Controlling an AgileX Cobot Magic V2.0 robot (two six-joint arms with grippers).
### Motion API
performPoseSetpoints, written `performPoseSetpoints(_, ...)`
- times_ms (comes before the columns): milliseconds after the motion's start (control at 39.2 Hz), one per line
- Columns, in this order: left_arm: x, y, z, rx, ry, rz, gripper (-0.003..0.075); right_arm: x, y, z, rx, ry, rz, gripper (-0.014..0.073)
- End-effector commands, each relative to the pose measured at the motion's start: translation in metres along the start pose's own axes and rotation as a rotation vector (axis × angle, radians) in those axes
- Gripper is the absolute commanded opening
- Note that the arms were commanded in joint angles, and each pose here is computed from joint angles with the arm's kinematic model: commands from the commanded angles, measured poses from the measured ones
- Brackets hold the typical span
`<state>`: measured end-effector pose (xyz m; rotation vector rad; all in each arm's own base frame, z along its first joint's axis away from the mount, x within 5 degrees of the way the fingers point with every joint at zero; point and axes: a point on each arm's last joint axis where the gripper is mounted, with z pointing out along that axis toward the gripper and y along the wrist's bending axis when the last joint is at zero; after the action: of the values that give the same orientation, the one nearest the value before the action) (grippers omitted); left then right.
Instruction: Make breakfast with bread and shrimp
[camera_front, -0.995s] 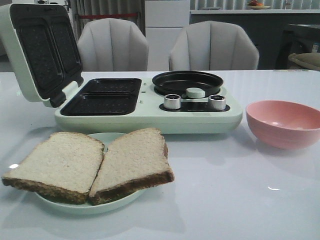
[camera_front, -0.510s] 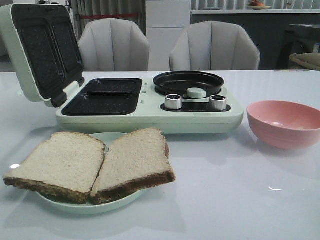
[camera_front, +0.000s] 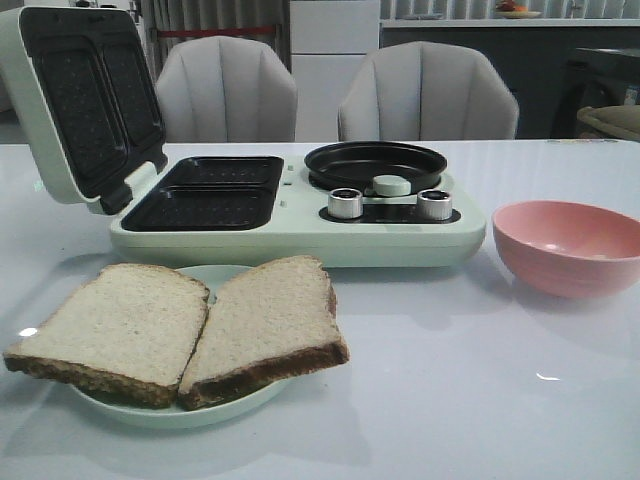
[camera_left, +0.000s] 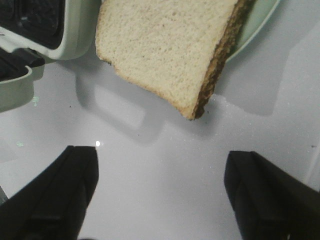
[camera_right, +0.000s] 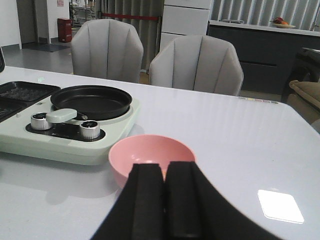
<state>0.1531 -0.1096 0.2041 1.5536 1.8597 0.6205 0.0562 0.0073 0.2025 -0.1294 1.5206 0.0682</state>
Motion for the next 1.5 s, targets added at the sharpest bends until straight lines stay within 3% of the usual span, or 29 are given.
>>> performPoseSetpoints(0,-0.019,0.012,0.007,-0.04,0.002,0.011,0.0566,-0.014,-0.001,-0.003,0.013,-0.123,-0.009,0.0125)
performPoseSetpoints(179,-0.038,0.011,0.027,-0.022,0.04,0.058,0.0566,-0.014,-0.001,-0.003,0.013,-0.123,-0.009,0.0125)
performPoseSetpoints(587,-0.042,0.003,0.04,0.015,0.042,0.108,0.0566,-0.014,-0.001,-0.003,0.013,-0.123,-0.009,0.0125)
performPoseSetpoints(1199,-0.038,-0.002,0.05,0.067,-0.048,0.146,0.0566,-0.014,-0.001,-0.003,0.013,-0.123,-0.009,0.0125)
performPoseSetpoints(1479,-0.031,-0.004,0.067,0.073,0.028,0.205,0.0566,-0.014,-0.001,-0.003,0.013,-0.123,-0.009,0.0125)
